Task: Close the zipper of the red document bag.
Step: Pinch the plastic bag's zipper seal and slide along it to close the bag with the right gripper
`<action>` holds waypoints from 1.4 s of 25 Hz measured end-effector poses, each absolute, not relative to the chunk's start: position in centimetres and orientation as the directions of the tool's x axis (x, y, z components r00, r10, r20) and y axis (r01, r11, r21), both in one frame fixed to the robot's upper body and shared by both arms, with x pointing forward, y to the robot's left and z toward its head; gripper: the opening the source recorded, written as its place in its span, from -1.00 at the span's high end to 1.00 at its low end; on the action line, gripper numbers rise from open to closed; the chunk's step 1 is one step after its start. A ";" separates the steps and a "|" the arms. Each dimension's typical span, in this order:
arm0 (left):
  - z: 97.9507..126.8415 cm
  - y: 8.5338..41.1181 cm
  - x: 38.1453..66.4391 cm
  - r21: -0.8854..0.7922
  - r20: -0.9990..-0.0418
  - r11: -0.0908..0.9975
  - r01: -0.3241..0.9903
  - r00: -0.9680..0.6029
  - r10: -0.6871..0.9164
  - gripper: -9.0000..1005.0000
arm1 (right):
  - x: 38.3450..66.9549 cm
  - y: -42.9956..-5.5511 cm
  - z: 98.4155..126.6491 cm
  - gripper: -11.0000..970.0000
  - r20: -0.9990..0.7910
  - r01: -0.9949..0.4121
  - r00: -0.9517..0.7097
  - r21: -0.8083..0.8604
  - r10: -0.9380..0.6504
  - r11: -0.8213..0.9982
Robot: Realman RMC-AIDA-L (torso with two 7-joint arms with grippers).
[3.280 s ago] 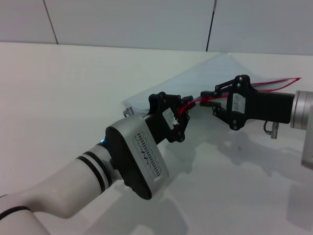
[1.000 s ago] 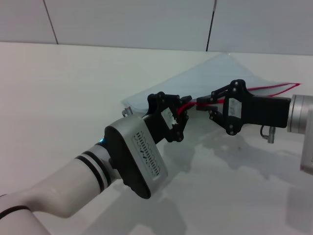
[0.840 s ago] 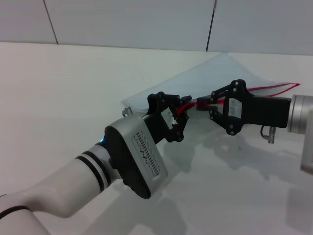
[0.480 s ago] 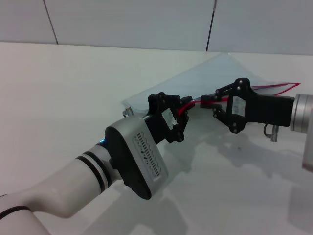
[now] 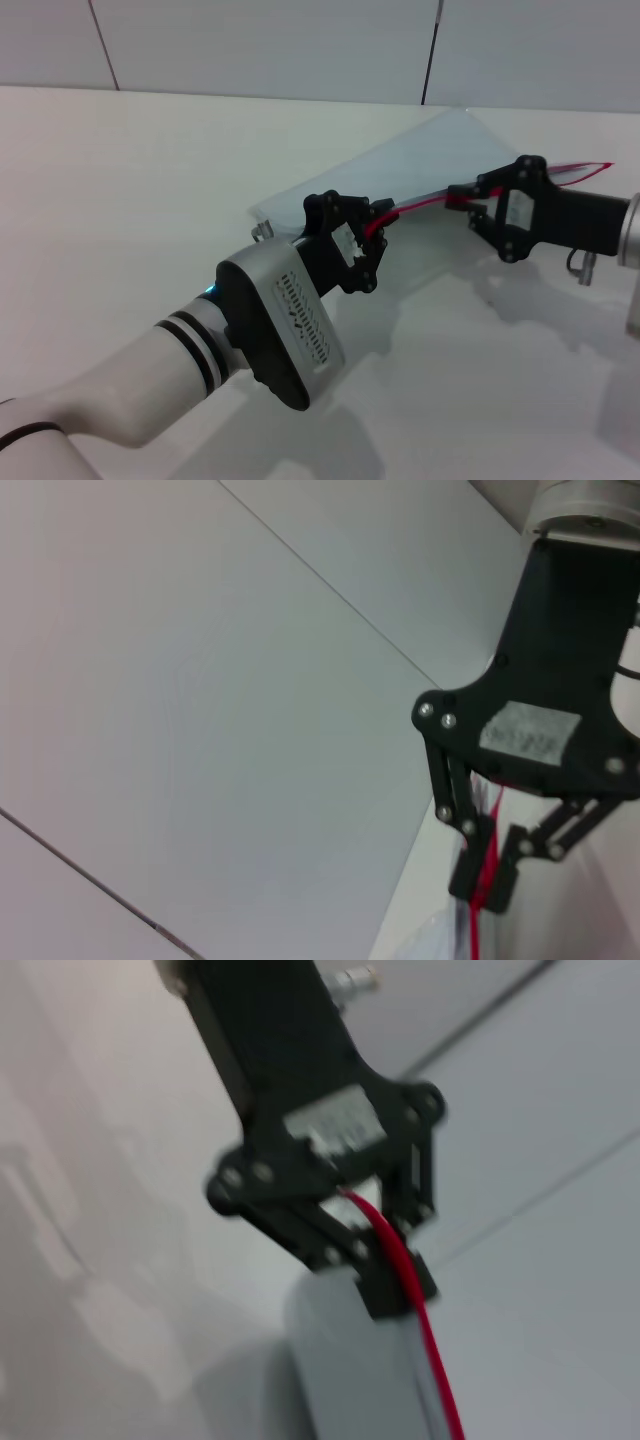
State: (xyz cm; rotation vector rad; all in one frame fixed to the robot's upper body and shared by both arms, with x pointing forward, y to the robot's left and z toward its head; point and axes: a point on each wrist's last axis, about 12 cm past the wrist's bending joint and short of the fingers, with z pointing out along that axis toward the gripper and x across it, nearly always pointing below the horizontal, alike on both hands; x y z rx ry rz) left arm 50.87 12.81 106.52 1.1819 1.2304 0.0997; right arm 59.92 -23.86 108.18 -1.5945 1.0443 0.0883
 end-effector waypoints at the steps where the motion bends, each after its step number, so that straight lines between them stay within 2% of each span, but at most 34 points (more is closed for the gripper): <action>1: 106.5 12.8 50.8 0.733 -0.667 0.451 0.510 0.407 0.624 0.89 | 59.9 -24.1 108.2 0.83 -0.570 -0.651 0.591 -0.755 -0.571 0.080; 8: 106.5 12.7 50.7 0.732 -0.667 0.448 0.513 0.410 0.622 0.89 | 60.1 -26.7 108.1 0.83 -0.550 -0.619 0.527 -0.771 -0.648 0.150; 19: 106.6 12.7 50.6 0.733 -0.669 0.456 0.505 0.415 0.617 0.89 | 61.0 -30.6 107.5 0.83 -0.524 -0.558 0.333 -0.780 -0.784 0.284; 26: 106.6 12.7 50.5 0.737 -0.666 0.456 0.499 0.423 0.614 0.89 | 62.1 -32.9 107.4 0.83 -0.501 -0.498 0.164 -0.786 -0.850 0.367; 30: 106.6 12.8 50.5 0.739 -0.664 0.455 0.497 0.423 0.616 0.89 | 63.1 -35.0 107.6 0.83 -0.482 -0.425 -0.008 -0.792 -0.876 0.439; 35: 106.4 13.0 50.6 0.745 -0.660 0.464 0.479 0.431 0.616 0.90 | 63.3 -36.0 107.9 0.72 -0.536 -0.353 -0.098 -0.769 -0.838 0.533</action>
